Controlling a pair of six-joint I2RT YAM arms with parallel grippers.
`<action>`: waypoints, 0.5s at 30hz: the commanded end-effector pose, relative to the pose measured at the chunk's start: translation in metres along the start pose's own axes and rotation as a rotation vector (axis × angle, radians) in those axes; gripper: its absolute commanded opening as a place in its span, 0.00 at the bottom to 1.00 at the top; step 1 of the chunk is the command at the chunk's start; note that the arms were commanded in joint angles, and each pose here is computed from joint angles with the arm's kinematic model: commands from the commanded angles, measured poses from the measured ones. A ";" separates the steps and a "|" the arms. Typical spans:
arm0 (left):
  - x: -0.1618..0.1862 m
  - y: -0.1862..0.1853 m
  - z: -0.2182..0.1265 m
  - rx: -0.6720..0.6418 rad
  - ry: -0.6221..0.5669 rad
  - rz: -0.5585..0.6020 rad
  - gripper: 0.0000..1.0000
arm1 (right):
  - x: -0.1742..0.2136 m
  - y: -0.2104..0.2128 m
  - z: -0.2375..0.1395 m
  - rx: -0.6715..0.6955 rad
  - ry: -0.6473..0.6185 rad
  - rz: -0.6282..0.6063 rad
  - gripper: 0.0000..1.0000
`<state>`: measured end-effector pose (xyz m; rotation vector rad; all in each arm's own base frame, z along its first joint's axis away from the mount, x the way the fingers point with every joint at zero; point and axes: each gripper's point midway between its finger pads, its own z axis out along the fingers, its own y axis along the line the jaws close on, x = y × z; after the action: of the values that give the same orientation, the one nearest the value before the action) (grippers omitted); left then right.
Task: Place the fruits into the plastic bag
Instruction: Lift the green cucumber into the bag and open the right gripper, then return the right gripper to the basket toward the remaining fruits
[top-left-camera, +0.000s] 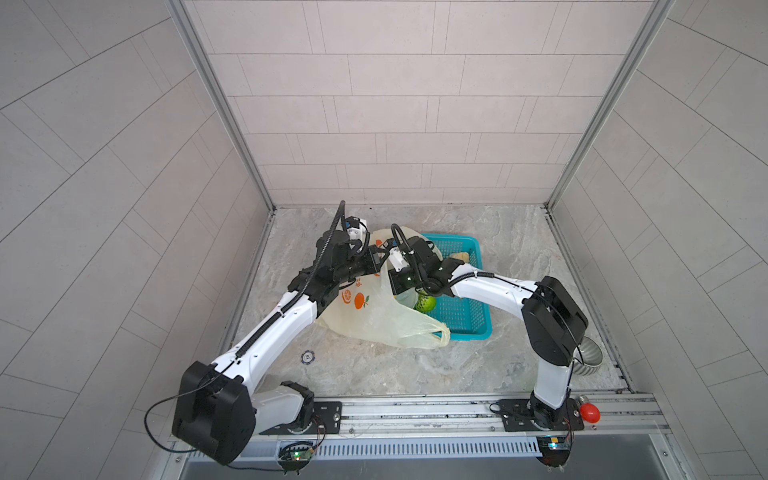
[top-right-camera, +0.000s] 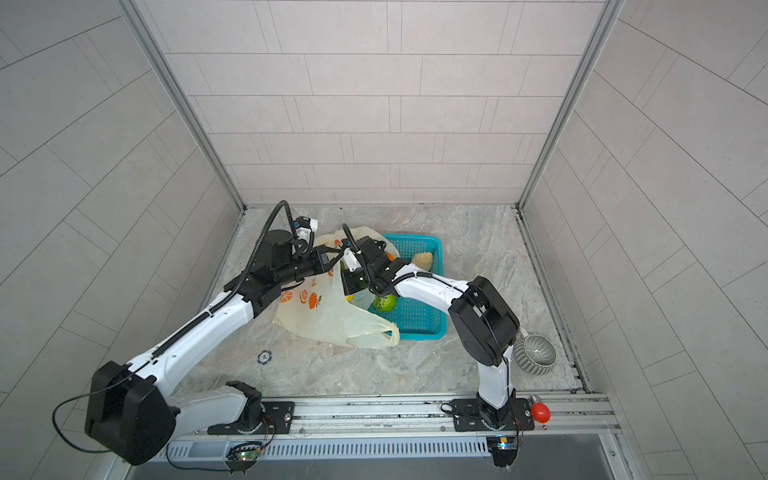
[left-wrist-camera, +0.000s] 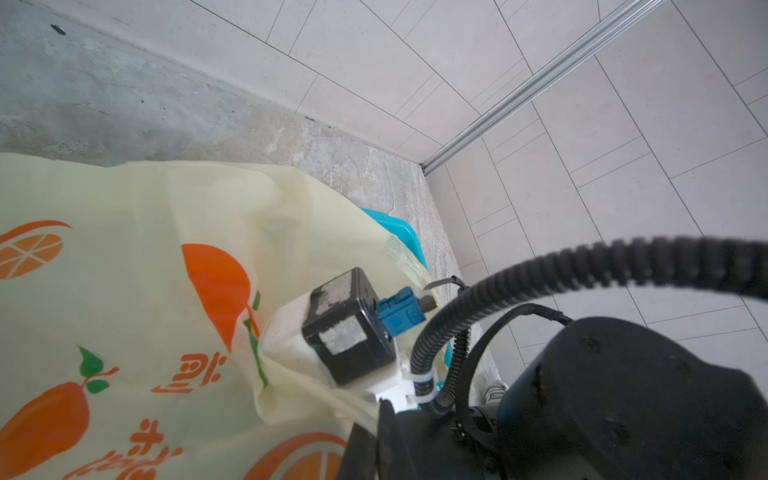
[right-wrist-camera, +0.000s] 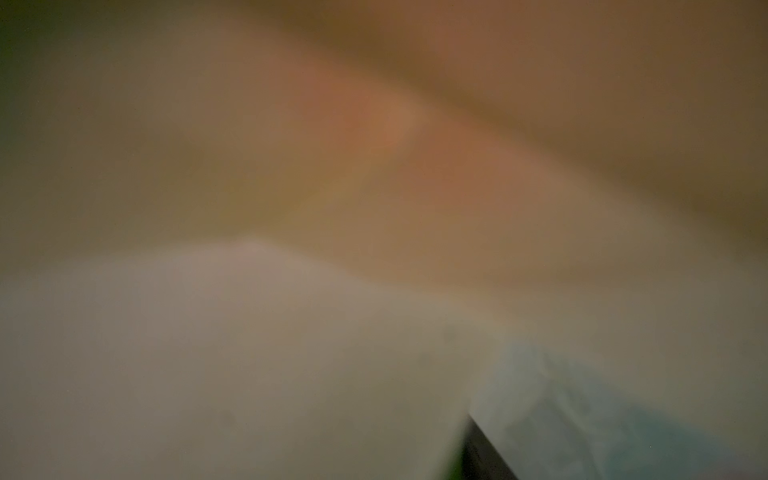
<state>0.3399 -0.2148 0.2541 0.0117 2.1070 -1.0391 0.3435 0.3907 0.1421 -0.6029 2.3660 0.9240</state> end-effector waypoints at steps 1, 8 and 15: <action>-0.013 -0.015 -0.004 0.028 -0.034 0.043 0.00 | 0.002 -0.006 -0.005 0.032 -0.002 0.009 0.66; -0.017 -0.016 -0.007 0.024 -0.053 0.049 0.00 | 0.001 -0.028 -0.025 0.111 -0.039 0.031 0.78; -0.016 -0.015 -0.014 0.024 -0.048 0.058 0.00 | -0.012 -0.061 -0.069 0.233 -0.139 0.053 0.78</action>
<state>0.3400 -0.2135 0.2574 0.0264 2.0939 -1.0242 0.3596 0.3270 0.1508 -0.4337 2.3525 0.7674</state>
